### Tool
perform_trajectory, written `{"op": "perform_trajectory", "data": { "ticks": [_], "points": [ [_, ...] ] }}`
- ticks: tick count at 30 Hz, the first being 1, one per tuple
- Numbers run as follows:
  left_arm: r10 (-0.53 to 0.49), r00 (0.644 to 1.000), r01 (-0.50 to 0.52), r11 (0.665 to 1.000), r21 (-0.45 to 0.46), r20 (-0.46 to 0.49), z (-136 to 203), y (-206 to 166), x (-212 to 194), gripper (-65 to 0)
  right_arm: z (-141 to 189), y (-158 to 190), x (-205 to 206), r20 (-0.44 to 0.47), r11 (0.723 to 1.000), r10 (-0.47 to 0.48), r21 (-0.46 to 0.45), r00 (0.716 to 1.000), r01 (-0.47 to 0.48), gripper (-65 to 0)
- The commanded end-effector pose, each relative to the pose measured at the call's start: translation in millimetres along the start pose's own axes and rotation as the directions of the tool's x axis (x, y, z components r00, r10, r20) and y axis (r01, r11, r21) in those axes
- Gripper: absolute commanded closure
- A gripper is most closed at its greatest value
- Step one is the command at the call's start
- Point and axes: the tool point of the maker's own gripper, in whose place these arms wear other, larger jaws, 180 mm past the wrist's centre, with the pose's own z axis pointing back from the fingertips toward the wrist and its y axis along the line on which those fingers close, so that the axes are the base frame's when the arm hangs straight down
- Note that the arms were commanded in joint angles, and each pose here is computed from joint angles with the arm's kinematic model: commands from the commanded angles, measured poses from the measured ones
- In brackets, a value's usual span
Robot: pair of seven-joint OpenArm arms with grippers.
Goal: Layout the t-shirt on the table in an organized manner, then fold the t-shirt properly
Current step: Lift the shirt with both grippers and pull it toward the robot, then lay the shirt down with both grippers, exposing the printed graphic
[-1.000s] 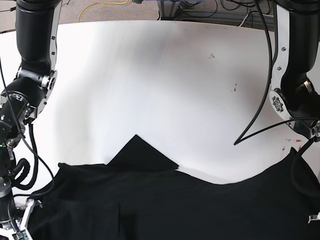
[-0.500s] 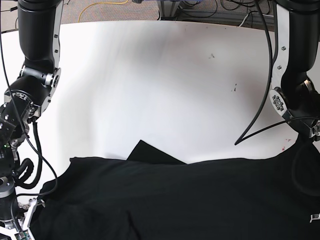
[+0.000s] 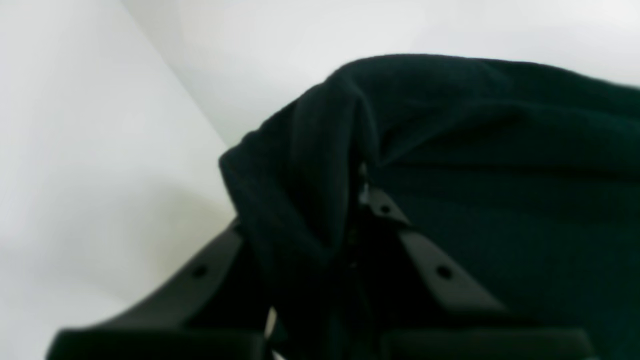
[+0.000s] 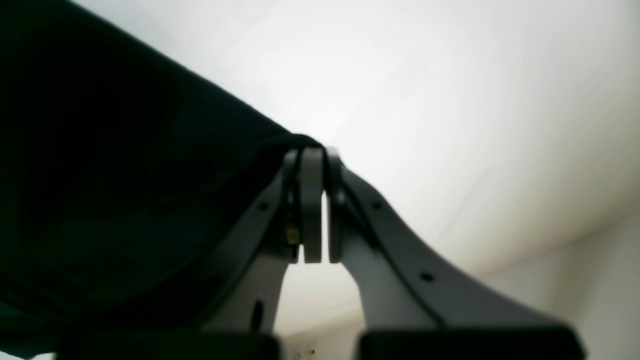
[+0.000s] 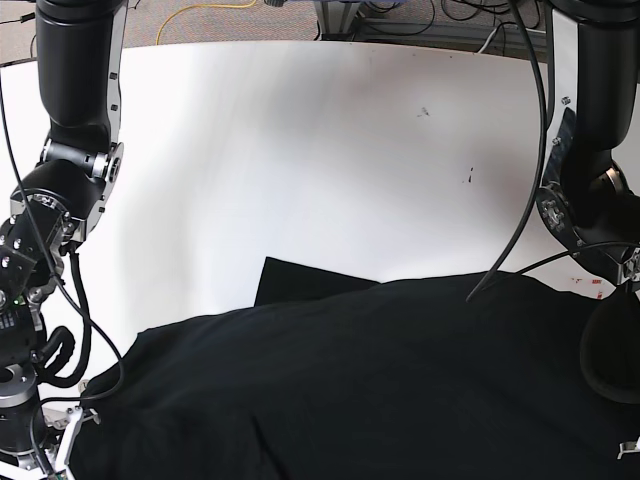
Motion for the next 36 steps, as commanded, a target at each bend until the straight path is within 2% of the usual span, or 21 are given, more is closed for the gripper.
{"op": "perform_trajectory", "data": {
  "ticks": [1, 9, 16, 26, 34, 36],
  "points": [
    [-0.024, 1.000, 0.024, 1.000, -0.008, -0.003, -1, -7, -6, 0.0, 3, -3, -5, -0.010, 1.000, 0.003, -0.018, 1.000, -0.003, 0.0],
    [-0.137, 0.974, 0.116, 0.986, -0.119, -0.182, -3, -42, -94, 0.0, 17, 44, -69, -0.141, 0.997, -0.008, 0.075, 0.990, 0.019, 0.0],
    [-0.215, 0.922, 0.157, 0.968, -0.197, -0.323, 20, -60, -173, 0.0, 41, 96, -130, -0.287, 0.981, -0.049, 0.167, 0.957, 0.100, 0.0],
    [-0.338, 0.789, 0.172, 0.923, -0.343, -0.514, 84, -94, -284, 0.0, 100, 176, -205, -0.494, 0.931, -0.054, 0.290, 0.868, 0.223, 0.0],
    [-0.417, 0.674, 0.155, 0.887, -0.435, -0.610, 144, -108, -345, 0.0, 141, 211, -238, -0.587, 0.898, -0.020, 0.346, 0.809, 0.273, 0.0],
    [-0.419, 0.647, 0.145, 0.888, -0.437, -0.637, 157, -105, -356, 0.0, 150, 218, -243, -0.605, 0.890, -0.015, 0.355, 0.796, 0.287, 0.0]
  ]
}}
